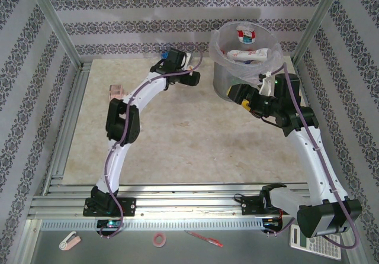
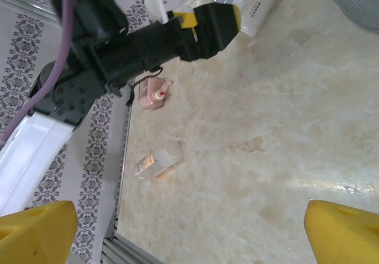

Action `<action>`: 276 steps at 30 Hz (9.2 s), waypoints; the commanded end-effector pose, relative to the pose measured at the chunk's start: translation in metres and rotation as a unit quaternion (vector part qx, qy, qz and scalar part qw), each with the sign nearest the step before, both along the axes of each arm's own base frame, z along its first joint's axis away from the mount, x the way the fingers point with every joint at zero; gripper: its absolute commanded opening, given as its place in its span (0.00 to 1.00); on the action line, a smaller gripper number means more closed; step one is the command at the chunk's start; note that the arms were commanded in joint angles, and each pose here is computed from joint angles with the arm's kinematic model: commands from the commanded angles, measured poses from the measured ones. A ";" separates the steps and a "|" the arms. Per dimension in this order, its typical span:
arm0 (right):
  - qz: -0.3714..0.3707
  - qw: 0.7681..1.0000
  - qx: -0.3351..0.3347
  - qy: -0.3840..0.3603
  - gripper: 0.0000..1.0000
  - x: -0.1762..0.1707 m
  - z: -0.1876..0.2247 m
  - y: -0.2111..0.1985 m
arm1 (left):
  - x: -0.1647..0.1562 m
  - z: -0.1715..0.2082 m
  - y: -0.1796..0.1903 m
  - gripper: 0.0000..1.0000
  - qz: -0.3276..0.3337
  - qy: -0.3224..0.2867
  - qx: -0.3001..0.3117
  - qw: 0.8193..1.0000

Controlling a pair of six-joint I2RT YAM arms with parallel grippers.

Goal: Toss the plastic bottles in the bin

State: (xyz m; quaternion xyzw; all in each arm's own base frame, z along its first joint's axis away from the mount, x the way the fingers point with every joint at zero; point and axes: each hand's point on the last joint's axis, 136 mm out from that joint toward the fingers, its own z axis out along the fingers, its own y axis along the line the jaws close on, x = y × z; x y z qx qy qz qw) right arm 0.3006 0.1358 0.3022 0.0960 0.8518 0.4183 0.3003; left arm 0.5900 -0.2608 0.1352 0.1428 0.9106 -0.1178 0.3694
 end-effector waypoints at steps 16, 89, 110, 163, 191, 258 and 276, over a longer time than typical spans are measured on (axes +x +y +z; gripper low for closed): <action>0.032 0.999 0.001 0.026 0.98 -0.004 -0.008 0.010 | 0.047 -0.064 0.033 1.00 0.021 0.013 0.063 0.998; -0.012 0.997 -0.007 0.081 0.98 -0.013 -0.069 0.009 | -0.209 -0.006 -0.021 0.31 -0.134 0.049 -0.080 0.987; -0.025 0.993 0.038 0.110 0.98 0.002 -0.098 0.028 | -0.251 0.025 -0.065 0.30 -0.192 0.054 -0.134 0.971; -0.054 0.989 0.013 0.135 0.45 0.027 -0.134 0.049 | -0.301 0.073 -0.122 0.36 -0.281 0.065 -0.234 0.928; -0.139 0.975 -0.004 0.171 0.40 -0.037 -0.131 -0.027 | -0.288 0.144 -0.097 1.00 -0.249 -0.018 -0.251 0.935; -0.160 0.982 0.094 -0.028 0.90 0.198 0.132 -0.107 | -0.210 0.136 0.012 1.00 -0.037 -0.063 -0.163 0.984; -0.156 0.987 0.024 -0.041 0.98 0.113 0.111 -0.107 | -0.156 0.110 0.046 1.00 0.035 -0.007 -0.147 0.989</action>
